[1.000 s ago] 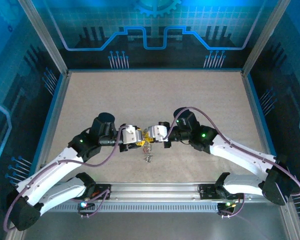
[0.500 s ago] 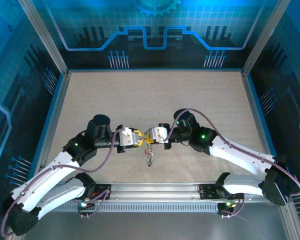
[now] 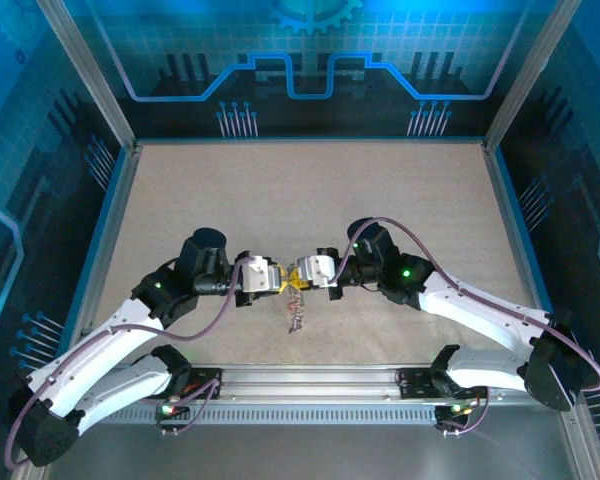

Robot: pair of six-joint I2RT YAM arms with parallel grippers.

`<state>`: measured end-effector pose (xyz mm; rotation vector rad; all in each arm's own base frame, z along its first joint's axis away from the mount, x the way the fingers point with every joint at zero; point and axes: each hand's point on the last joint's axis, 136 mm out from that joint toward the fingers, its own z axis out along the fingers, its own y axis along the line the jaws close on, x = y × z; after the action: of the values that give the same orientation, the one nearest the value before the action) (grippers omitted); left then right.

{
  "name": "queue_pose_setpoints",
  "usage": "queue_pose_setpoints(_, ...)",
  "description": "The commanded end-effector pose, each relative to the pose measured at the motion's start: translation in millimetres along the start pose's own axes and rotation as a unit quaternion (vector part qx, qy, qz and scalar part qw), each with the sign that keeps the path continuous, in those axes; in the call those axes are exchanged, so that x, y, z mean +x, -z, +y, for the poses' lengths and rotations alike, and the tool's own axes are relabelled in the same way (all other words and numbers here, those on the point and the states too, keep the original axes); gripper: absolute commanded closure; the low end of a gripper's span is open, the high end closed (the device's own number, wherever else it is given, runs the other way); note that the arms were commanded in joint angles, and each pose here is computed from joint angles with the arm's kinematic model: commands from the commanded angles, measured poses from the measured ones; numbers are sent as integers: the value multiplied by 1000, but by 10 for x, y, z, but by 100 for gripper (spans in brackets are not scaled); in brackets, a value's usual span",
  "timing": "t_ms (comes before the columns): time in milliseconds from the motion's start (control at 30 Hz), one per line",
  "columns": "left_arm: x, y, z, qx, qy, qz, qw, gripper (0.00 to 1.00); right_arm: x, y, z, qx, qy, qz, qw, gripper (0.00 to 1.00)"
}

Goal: Put the keys on the keyring

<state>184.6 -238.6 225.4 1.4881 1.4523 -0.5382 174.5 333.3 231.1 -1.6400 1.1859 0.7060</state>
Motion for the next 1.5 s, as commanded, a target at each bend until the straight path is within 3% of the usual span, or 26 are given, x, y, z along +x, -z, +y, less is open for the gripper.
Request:
queue_pose_setpoints(0,-111,11,-39,16,-13,-22,1000,80,-205,52,-30,5,22,-36,999,100)
queue_pose_setpoints(433,-254,118,-50,6,-35,-50,998,81,-183,27,-16,0,24,-29,999,100)
queue_pose_setpoints(833,-188,36,-81,27,-21,-40,999,84,-217,28,-17,0,26,-30,999,100)
queue_pose_setpoints(1267,-324,22,-55,34,-5,-67,997,85,-202,-39,-34,8,23,-24,999,100)
queue_pose_setpoints(1467,-309,21,-67,36,-6,-66,997,100,-201,-44,-49,14,19,-26,999,100)
